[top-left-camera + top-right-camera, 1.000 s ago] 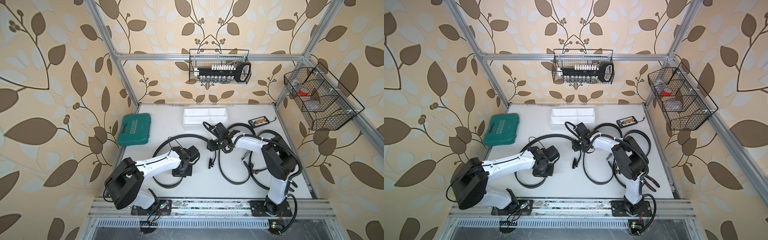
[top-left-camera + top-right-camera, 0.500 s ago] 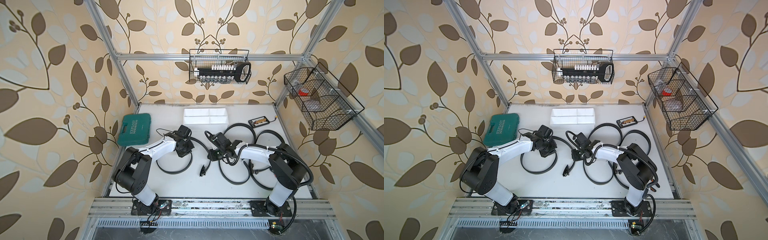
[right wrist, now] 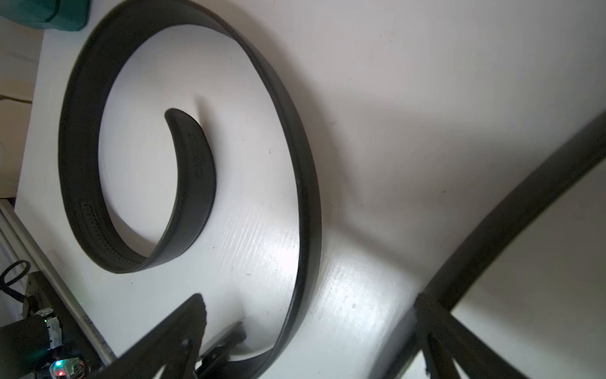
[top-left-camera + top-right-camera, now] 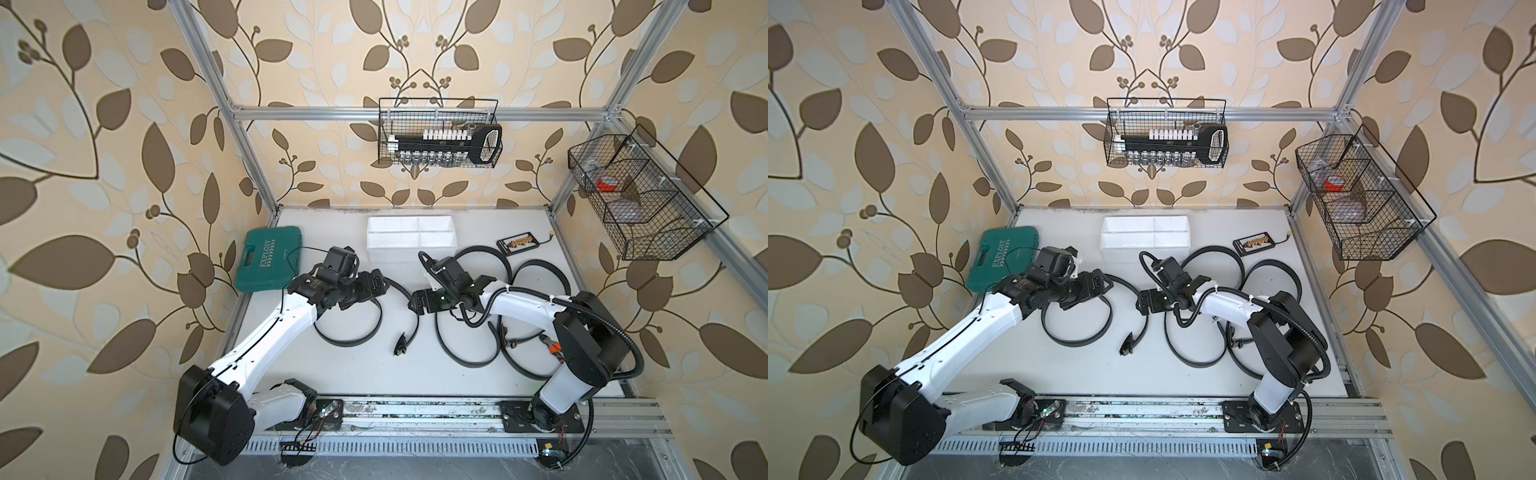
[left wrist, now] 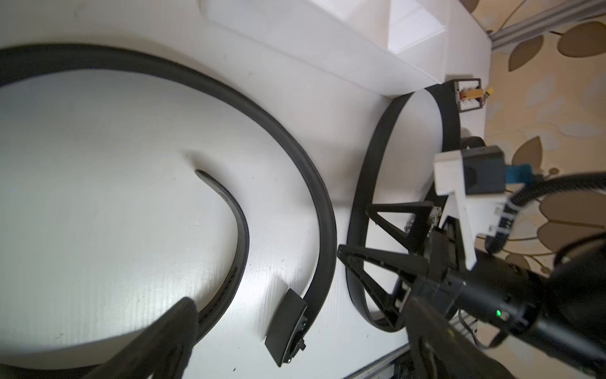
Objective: Place the belts into the storage roll
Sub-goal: Roll the belt at the center of the board.
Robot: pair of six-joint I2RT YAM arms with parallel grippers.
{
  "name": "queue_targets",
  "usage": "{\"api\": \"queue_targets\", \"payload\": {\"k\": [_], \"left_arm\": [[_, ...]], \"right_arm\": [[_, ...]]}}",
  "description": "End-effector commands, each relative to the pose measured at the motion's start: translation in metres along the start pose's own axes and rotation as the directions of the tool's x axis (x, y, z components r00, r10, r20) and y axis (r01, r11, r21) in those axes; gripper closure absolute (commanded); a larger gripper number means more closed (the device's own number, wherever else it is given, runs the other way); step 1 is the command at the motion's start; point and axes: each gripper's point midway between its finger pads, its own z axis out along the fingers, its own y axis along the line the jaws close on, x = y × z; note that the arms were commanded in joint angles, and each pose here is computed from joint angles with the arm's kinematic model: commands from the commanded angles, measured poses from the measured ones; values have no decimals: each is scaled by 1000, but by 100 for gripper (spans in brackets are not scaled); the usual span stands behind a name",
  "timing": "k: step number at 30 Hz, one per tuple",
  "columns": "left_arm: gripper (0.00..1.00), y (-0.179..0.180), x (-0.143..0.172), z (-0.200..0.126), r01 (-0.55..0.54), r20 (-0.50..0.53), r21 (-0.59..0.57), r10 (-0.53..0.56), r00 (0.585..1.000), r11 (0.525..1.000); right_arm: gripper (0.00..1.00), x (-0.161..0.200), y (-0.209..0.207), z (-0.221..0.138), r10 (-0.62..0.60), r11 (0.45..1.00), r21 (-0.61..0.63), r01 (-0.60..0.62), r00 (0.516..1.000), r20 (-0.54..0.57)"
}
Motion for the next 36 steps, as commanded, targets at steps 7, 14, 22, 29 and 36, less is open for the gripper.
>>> {"api": "queue_targets", "payload": {"k": [7,14,22,29,36], "left_arm": [[1,24,51,22,-874,-281,-99,829,483,476],[1,55,77,50,-901,-382,-54,825,417,431],[27,88,105,74,-858,-541,-42,710,450,512],[76,103,114,83,-830,-617,-48,637,462,556],[100,94,104,86,-804,-606,-73,614,505,590]], "right_arm": [[1,-2,-5,-12,-5,1000,-19,5,1000,0],[1,-2,-8,-14,-4,1000,-26,4,1000,-3],[1,-5,-2,-21,-4,999,-53,5,1000,14],[1,-10,-4,-35,1,999,-43,1,998,62],[1,-11,-15,-42,24,999,-39,-20,996,84]]}}
